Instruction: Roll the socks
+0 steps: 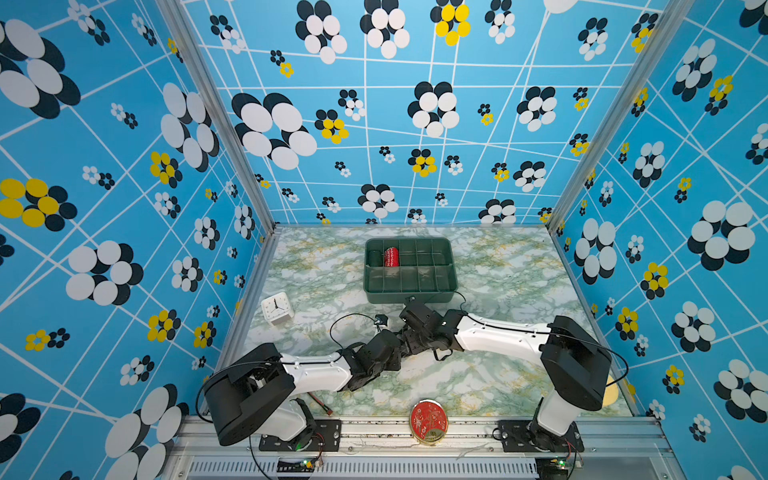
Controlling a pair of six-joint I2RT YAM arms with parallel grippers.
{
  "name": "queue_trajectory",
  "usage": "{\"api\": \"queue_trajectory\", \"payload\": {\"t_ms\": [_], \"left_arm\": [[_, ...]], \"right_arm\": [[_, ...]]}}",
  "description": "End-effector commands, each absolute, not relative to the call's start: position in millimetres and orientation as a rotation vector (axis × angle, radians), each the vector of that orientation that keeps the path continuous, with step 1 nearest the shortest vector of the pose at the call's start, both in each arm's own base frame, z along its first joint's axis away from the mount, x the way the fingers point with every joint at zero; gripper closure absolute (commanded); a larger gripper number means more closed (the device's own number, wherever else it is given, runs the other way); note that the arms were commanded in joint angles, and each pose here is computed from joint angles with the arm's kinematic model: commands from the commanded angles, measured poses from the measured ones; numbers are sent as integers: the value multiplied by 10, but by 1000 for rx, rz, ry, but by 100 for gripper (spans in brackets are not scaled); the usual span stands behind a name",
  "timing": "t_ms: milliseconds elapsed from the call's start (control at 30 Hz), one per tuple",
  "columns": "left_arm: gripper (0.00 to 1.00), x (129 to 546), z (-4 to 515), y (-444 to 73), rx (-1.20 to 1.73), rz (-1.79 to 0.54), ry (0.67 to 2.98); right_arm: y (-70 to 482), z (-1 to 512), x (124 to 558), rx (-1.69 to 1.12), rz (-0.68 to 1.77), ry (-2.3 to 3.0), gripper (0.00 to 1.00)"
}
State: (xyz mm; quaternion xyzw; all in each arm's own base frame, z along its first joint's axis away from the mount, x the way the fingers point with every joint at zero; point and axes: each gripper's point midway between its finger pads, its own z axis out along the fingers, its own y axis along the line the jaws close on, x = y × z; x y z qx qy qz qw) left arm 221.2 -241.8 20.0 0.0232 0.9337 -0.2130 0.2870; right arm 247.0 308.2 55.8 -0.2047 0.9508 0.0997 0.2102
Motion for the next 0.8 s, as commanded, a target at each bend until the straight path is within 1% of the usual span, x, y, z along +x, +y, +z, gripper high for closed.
{"api": "queue_trajectory", "payload": {"t_ms": [0, 133, 333, 433, 533, 767], "left_arm": [[100, 1992, -276, -1912, 73, -312, 2664], [100, 1994, -372, -1887, 65, -308, 2689], [100, 1992, -436, -1869, 57, -308, 2706], [100, 1989, -462, -1829, 43, -310, 2713], [100, 1986, -477, -1771, 26, -311, 2715], [100, 1983, -489, -1727, 12, -322, 2719]], "right_arm": [[3048, 640, 2402, -571, 410, 2666, 95], [3017, 687, 2398, -520, 552, 2681, 95], [3098, 810, 2417, -375, 923, 2628, 97], [3104, 880, 2436, -344, 994, 2600, 97], [3028, 874, 2451, -343, 931, 2611, 97], [2714, 734, 2475, -373, 612, 2684, 98]]}}
